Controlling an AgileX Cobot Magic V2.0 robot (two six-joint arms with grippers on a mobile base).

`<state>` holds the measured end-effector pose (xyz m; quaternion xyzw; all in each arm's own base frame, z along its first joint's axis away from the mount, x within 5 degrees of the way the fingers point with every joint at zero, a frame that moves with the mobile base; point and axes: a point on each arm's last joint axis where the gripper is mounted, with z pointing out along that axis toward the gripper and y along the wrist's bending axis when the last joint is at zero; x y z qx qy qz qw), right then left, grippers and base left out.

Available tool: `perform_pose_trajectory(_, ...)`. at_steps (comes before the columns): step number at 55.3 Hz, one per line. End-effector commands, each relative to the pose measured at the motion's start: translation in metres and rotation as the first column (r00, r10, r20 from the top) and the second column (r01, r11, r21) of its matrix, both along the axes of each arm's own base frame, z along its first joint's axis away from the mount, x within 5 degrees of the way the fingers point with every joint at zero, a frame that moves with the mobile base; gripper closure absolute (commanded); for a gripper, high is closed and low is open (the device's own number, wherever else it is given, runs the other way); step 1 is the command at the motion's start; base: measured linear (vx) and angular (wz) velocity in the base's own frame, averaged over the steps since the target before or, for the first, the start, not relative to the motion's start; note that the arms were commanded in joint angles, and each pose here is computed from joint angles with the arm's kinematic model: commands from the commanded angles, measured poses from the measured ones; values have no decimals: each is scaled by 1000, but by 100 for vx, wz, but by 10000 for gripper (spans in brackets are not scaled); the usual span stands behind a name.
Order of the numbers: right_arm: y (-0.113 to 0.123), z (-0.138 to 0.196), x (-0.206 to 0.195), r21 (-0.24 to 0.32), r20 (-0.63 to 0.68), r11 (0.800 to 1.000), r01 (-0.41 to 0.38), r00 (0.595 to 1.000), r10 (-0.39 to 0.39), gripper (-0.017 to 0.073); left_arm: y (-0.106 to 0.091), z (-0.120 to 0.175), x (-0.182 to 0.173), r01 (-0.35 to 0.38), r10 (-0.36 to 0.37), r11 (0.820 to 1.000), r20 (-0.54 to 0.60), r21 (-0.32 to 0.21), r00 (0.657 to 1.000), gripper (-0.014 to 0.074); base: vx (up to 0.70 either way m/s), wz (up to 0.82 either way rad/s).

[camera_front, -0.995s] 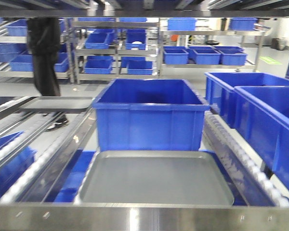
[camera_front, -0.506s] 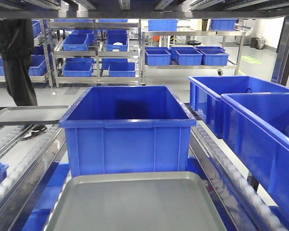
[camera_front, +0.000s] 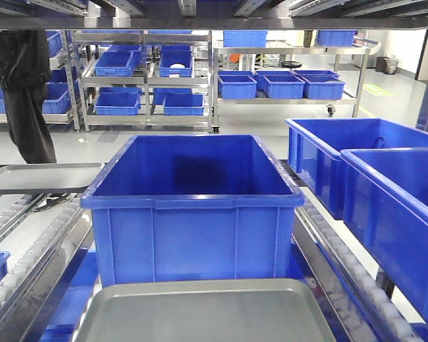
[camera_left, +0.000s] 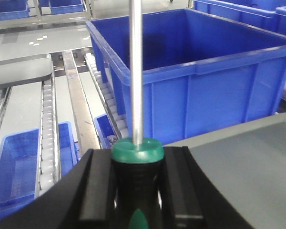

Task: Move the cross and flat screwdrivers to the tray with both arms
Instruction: 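Lower both held screwdrivers toward the grey metal tray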

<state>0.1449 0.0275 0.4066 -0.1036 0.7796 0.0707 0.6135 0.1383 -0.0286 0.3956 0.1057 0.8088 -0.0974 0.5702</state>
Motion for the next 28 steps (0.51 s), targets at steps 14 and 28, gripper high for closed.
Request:
perform_pose_trajectory(14, -2, 18, -2, 20, 118, 1000, 20, 993, -23, 567, 1, 18, 0, -20, 25, 999, 110, -47, 994, 596, 5, 2)
perform_pose_trajectory(28, -2, 18, -2, 20, 118, 1000, 20, 993, -23, 567, 1, 18, 0, -20, 25, 999, 110, -47, 994, 596, 0, 0)
